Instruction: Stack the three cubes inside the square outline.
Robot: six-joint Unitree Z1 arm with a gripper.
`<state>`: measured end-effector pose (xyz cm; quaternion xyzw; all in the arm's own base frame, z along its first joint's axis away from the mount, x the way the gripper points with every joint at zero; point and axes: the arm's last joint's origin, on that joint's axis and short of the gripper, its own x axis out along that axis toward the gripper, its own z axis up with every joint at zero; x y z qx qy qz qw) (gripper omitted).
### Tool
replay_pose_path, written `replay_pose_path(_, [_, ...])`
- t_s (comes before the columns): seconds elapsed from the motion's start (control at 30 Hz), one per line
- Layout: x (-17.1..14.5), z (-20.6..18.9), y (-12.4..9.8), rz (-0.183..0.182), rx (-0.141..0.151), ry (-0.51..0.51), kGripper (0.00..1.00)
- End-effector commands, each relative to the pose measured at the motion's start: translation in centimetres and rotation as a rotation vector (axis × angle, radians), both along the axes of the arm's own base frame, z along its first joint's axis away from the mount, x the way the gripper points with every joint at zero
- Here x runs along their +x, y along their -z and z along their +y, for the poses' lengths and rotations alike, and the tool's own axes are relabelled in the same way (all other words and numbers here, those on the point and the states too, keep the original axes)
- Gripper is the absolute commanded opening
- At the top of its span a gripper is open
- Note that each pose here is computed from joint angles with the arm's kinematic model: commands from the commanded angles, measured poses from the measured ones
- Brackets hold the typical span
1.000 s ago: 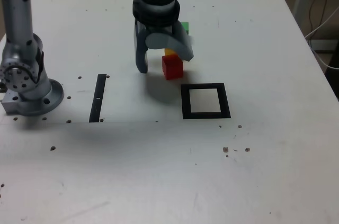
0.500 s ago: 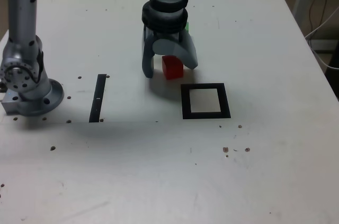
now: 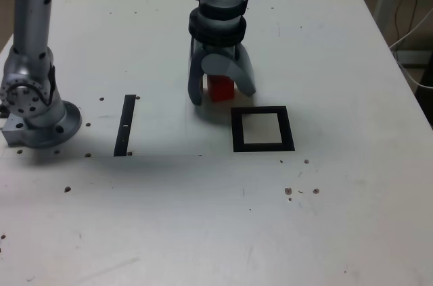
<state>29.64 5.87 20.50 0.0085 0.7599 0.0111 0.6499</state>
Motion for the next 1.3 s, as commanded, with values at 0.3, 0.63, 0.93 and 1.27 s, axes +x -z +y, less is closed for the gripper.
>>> replay_pose_path(0.3, [-0.3,1.1,0.2,0.001,0.019,-0.030,0.79])
replay_pose_path(0.63, [-0.7,1.5,0.4,0.001,0.023,-0.038,0.72])
replay_pose_path(0.93, [-0.9,1.4,-0.6,-0.036,0.021,-0.038,0.42])
replay_pose_path(1.27, [-1.4,1.1,-1.9,-0.080,0.025,-0.036,0.28])
